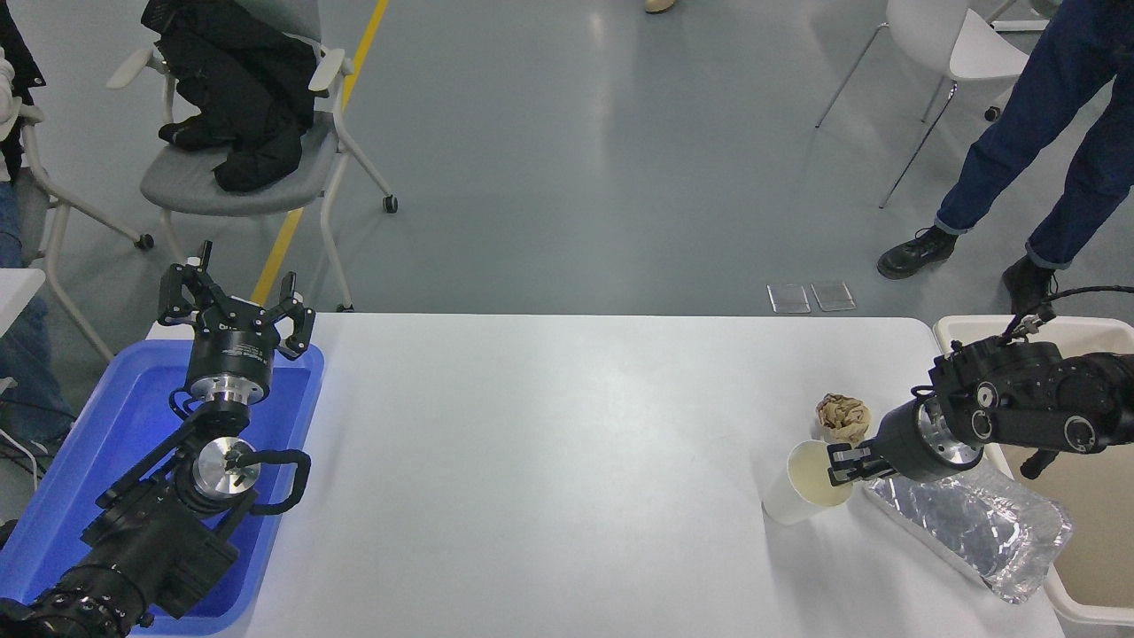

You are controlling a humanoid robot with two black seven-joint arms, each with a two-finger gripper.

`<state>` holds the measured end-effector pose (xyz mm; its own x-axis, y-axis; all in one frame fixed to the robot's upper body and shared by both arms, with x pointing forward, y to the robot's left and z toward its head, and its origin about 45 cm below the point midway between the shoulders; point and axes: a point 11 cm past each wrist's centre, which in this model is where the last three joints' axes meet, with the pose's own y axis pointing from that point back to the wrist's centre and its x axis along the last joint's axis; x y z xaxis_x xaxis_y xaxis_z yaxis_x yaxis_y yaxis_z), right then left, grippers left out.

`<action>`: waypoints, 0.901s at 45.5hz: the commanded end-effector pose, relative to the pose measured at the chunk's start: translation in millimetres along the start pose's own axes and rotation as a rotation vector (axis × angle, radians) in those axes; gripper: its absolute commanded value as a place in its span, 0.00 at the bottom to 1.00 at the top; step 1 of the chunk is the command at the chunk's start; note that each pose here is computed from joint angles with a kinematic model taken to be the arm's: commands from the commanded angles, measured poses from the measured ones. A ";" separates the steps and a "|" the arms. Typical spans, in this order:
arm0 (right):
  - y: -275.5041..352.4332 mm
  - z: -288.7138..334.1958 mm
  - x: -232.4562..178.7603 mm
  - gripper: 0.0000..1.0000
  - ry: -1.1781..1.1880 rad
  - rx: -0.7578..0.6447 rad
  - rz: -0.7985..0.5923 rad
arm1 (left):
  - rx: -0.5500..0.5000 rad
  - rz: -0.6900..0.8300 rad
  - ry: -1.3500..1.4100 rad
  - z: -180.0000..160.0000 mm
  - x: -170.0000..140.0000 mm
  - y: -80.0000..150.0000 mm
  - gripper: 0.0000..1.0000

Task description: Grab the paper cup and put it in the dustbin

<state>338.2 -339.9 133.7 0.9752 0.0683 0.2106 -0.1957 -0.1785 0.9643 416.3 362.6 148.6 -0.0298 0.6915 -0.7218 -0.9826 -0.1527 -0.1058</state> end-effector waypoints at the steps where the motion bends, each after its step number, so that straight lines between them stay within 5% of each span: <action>1: 39.3 -2.7 15.2 0.00 -0.004 0.013 0.024 | 0.000 0.000 0.000 0.0 0.0 0.1 0.99; 20: 211.7 -18.8 29.4 0.00 0.033 -0.107 0.045 | 0.004 -0.001 -0.001 -0.4 0.0 0.1 0.99; 41: 265.9 -39.4 41.0 0.00 0.078 -0.191 0.079 | 0.004 -0.001 -0.001 -0.4 0.0 0.1 0.99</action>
<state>327.4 -347.7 380.3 0.9520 0.1316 0.2764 -0.2742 -0.0355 0.9610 416.3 362.3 148.3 -0.0294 0.6925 -0.7209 -0.9832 -0.1499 -0.1039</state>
